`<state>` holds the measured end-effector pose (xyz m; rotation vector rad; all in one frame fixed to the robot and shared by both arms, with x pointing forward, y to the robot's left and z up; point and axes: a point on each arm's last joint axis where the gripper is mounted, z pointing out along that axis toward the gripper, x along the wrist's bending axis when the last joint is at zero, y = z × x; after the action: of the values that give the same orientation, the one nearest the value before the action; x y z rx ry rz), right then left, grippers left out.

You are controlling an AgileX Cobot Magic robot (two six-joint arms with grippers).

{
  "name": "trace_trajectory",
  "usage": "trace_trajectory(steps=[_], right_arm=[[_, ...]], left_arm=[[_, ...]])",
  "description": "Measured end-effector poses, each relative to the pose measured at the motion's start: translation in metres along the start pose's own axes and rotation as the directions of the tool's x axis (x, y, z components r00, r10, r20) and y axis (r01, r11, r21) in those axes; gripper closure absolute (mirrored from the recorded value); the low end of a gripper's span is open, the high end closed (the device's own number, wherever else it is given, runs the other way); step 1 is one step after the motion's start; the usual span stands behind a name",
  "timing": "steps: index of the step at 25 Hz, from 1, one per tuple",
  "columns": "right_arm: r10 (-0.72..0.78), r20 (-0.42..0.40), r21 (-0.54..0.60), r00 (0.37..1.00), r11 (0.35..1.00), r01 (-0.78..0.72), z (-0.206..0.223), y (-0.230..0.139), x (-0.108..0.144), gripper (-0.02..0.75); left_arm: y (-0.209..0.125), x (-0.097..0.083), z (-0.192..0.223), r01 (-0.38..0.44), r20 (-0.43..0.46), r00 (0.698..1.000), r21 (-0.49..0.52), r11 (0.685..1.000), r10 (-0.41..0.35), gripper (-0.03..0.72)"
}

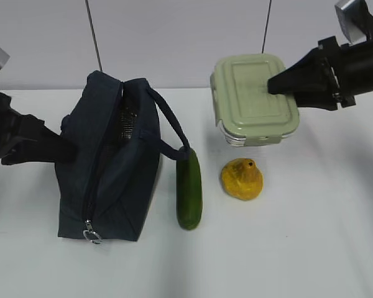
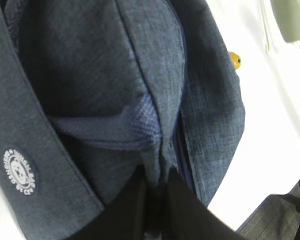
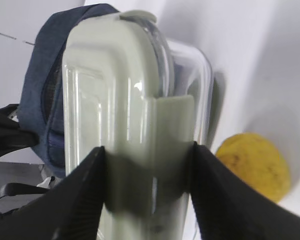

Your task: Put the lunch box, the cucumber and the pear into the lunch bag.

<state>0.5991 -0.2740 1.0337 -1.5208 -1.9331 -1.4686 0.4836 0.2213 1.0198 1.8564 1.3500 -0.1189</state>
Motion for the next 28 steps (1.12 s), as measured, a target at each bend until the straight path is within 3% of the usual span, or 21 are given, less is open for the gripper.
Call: trace_trajectory(steps=[16,22,28], right_arm=[[-0.102,-0.176,-0.028,0.979,0.995,0.098,0.038,0.025,0.069,0.347],[-0.126,-0.235,-0.009,0.964,0.992,0.127,0.056,0.022,0.092,0.347],[-0.156,-0.203,-0.071,0.967,0.987,0.144,0.07,0.025,0.101,0.347]], left_arm=[[0.005,-0.005,0.0,0.074,0.051,0.996,-0.057,0.996,-0.071,0.685],[0.007,-0.023,0.011,0.04,0.09,0.995,-0.076,0.996,-0.033,0.685],[0.007,-0.033,0.018,0.021,0.088,0.996,-0.092,0.996,-0.013,0.685]])
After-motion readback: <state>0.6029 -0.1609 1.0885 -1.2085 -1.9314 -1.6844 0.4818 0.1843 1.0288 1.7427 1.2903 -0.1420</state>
